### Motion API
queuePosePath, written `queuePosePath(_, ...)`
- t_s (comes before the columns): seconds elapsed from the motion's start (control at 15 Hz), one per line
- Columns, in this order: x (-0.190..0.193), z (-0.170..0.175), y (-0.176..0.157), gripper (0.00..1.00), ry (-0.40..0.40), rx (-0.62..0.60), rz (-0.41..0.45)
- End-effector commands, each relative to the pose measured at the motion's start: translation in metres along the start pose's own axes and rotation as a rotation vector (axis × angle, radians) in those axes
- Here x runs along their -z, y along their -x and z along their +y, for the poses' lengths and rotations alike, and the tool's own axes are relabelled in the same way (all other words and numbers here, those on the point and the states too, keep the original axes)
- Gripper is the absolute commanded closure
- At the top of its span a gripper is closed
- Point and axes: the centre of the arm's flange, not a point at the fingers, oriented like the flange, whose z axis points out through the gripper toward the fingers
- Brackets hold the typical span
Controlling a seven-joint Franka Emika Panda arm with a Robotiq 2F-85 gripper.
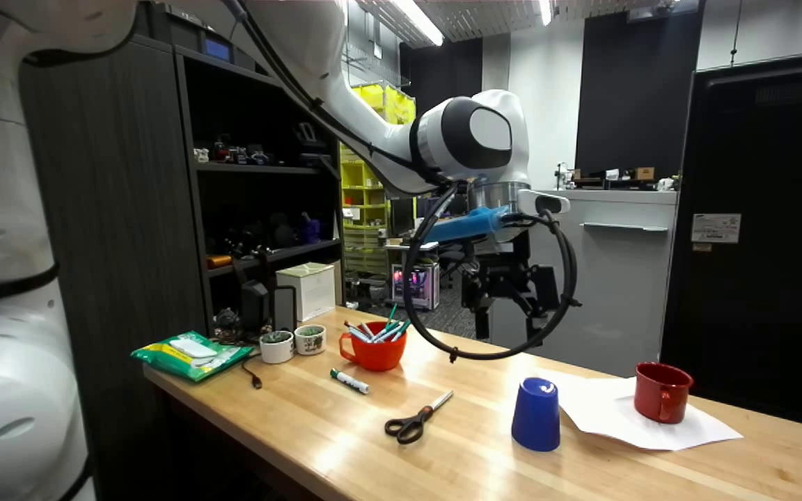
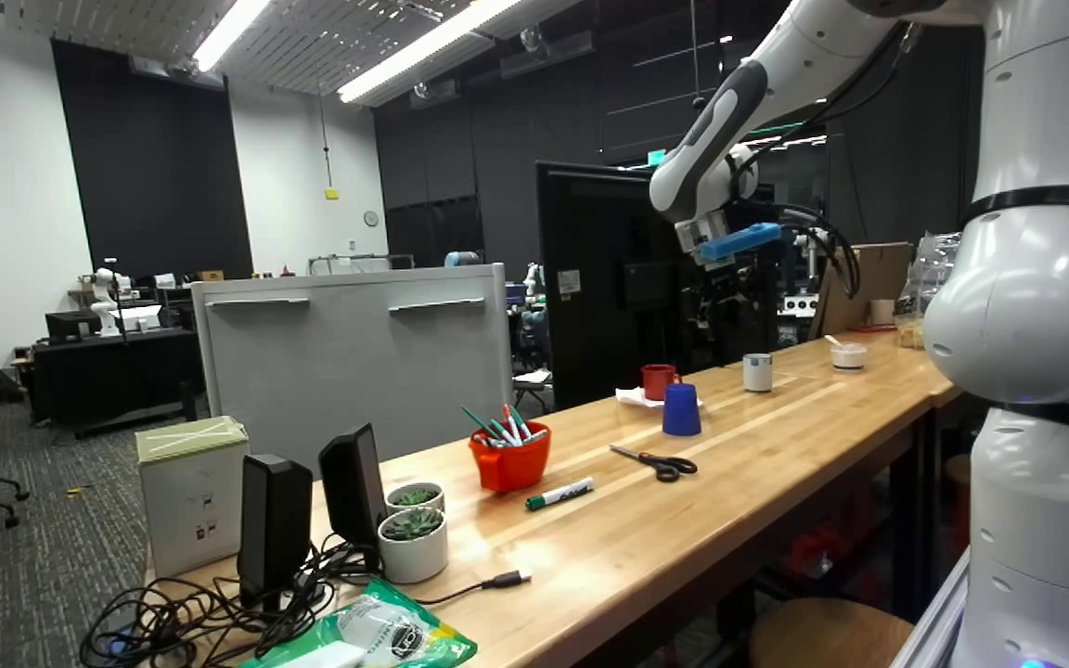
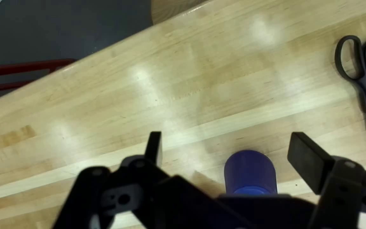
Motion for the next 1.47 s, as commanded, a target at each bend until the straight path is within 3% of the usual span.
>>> queuePosePath(0.0,0.003,0.002,-0.037,0.0,-0.018,0.068,0.031)
queuePosePath(0.53,0.004,0.02,-0.104,0.0,-0.114,0.252,0.052)
queuePosePath(0.6,0.006,0.022,-0.105,0.0,-0.107,0.264,0.028)
queuePosePath(0.67,-0.004,0.015,-0.086,0.0,-0.097,0.236,0.054)
queuePosePath(1.07,-0.002,0.017,-0.097,0.0,-0.091,0.25,0.033)
queuePosePath(1.4,-0.022,0.002,-0.101,0.0,-0.137,0.241,0.143)
